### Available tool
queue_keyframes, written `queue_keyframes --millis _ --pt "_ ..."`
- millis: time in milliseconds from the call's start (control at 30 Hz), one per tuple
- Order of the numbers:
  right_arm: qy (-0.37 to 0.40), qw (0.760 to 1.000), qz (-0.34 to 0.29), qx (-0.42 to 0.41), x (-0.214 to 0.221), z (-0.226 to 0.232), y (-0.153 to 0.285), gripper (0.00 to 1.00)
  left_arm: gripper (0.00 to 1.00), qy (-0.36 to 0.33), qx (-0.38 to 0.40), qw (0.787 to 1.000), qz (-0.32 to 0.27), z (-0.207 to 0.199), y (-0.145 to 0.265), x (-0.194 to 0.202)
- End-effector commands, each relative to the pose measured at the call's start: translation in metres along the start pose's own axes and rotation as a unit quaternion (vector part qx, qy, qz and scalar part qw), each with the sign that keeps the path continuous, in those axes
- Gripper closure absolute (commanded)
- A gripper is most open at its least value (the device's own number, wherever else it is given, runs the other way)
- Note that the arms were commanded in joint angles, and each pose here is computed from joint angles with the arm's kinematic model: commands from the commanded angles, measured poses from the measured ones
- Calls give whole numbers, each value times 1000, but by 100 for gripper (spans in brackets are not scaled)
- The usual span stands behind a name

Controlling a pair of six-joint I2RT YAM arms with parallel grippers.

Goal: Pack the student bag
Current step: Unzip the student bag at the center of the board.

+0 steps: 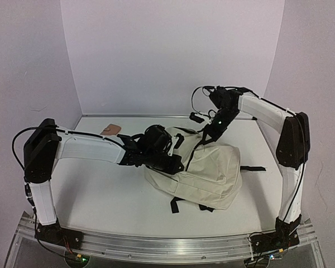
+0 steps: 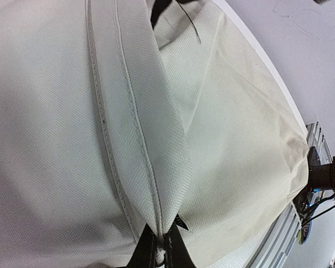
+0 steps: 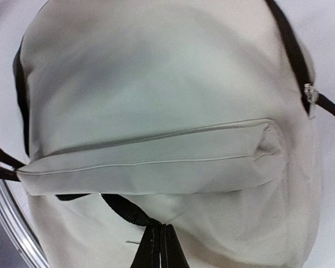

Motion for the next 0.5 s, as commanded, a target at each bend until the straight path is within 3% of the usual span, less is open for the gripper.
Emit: queue_keyframes --millis 0,300,467 --pt "-19 995 -28 92 -19 -44 6 100 100 13 -5 999 44 0 16 16" --pt "-32 981 -29 188 -32 -106 -11 100 100 21 2 999 50 0 17 21" --pt "-44 982 -56 176 -44 -108 -11 100 100 -16 17 998 51 -16 10 10"
Point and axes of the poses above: each gripper's point midway between its finger pads, its own y axis back along the fingers, its own z axis along the line the jaws close on, x = y × z, the point moved 9 cm from there along y, back along the fingers, and after that the axes turned 6 degrees about -y, right-handed, at the moved point
